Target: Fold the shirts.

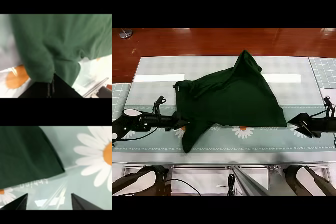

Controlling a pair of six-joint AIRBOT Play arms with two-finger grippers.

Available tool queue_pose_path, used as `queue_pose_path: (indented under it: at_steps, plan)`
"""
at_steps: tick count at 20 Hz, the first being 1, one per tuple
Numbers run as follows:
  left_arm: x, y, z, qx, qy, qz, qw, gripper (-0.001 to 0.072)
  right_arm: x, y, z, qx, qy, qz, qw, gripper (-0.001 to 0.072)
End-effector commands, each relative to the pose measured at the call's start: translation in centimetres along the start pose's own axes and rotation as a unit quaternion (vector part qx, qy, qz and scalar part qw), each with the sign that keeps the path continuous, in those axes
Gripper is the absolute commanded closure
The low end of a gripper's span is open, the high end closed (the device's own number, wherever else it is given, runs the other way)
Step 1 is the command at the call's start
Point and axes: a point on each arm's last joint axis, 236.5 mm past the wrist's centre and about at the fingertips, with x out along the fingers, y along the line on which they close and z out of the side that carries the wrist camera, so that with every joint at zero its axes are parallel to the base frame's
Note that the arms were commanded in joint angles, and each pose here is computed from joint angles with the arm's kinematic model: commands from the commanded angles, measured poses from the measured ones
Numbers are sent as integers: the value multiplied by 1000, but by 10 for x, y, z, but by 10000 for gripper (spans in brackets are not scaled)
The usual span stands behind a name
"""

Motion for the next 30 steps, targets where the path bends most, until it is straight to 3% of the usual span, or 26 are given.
queue_pose_path:
  at_steps: [1, 15, 16, 17, 18, 19, 22, 24, 27, 30]
  plan:
    - [1, -15, 12, 31, -16, -6, 999, 686, 7, -13, -26, 33, 44, -21, 998, 91]
    - [0, -19, 11, 33, -10, -13, 999, 686, 91, 79, 35, -42, 41, 28, 998, 94]
    - [0, -19, 11, 33, -10, -13, 999, 686, 96, 86, 36, -48, 47, 27, 997, 169]
    - [0, -19, 11, 33, -10, -13, 999, 686, 98, 93, 37, -56, 51, 28, 997, 324]
    - [0, -19, 11, 33, -10, -13, 999, 686, 98, 102, 38, -73, 53, 32, 995, 615]
    - [-2, -24, 13, 32, -14, -20, 999, 686, 92, 116, 41, -89, 51, 43, 994, 688]
    - [-31, -80, 47, 82, -51, -69, 993, 687, 23, 215, 65, -219, -4, 114, 969, 689]
    - [-85, -159, 92, 152, -136, -122, 971, 687, -70, 288, 105, -282, -128, 136, 941, 689]
    - [-214, -301, 118, 331, -279, -152, 889, 687, -239, 368, 121, -359, -309, 148, 868, 689]
    - [-334, -391, 83, 448, -401, -97, 793, 687, -357, 394, 73, -417, -416, 152, 794, 689]
